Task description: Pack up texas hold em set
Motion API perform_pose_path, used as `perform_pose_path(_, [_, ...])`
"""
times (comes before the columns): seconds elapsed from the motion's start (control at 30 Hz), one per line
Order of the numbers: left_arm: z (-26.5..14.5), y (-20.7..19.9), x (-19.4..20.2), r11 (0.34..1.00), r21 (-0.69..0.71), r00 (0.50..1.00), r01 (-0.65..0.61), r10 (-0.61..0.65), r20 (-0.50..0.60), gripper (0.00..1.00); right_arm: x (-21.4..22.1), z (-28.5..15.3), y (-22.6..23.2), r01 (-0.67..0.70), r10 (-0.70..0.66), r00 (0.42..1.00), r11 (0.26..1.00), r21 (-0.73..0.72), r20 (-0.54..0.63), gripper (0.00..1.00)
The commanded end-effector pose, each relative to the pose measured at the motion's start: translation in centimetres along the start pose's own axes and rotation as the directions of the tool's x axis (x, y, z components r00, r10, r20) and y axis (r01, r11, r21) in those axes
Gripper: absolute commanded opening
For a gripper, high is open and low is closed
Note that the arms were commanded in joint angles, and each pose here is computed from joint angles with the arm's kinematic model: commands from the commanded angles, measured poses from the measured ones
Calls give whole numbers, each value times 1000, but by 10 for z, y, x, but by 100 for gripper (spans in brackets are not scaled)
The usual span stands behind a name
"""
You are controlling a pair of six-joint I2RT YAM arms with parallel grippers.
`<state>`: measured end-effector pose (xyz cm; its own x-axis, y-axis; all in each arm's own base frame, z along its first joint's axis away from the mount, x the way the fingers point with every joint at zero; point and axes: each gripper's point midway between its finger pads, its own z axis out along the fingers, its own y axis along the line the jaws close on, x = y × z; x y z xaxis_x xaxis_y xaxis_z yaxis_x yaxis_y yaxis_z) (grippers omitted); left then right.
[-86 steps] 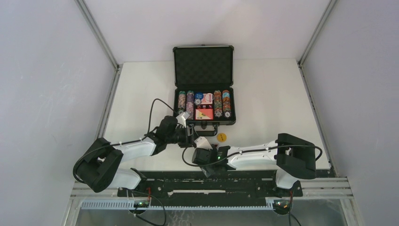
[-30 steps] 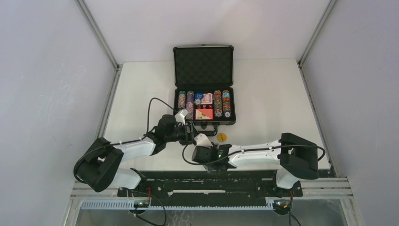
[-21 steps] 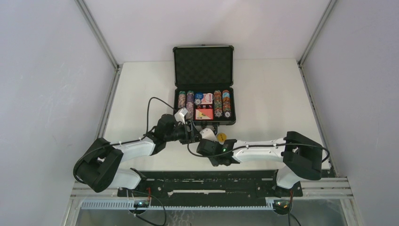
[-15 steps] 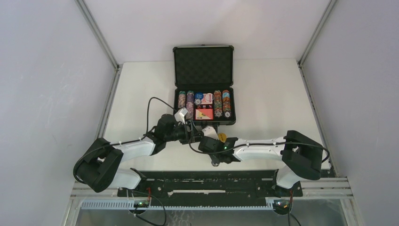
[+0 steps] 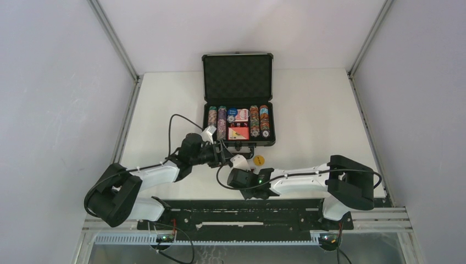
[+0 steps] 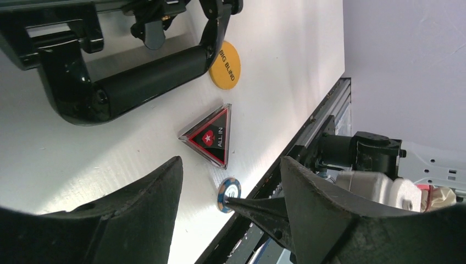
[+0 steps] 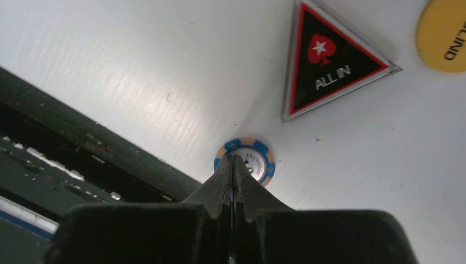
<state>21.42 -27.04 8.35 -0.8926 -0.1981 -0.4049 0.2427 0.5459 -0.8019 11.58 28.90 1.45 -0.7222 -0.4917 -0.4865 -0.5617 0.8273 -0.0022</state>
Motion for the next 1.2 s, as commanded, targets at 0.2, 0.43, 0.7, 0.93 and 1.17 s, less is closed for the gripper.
perform_pose_path(0.2, [-4, -3, -9, 1000, 17, 999, 2, -3, 53, 70, 11, 0, 21, 0, -1, 1000, 998, -59, -25, 0])
perform_pose_path(0.43, [-4, -1, -10, 1000, 13, 998, 5, -6, 56, 70, 12, -4, 29, 12, -14, 1000, 996, -89, -24, 0])
perform_pose_path(0.7, [-4, -3, -10, 1000, 18, 998, 4, -5, 55, 70, 11, -8, 36, 15, -16, 1000, 995, -98, -15, 0])
perform_pose_path(0.93, [-4, -2, -10, 1000, 17, 998, 4, -5, 56, 70, -1, -15, 32, 18, -16, 999, 998, -66, 40, 0])
perform_pose_path(1.17, [-6, -3, -10, 1000, 21, 998, 0, -1, 64, 70, -45, -49, 20, 18, -7, 970, 999, -40, 243, 10])
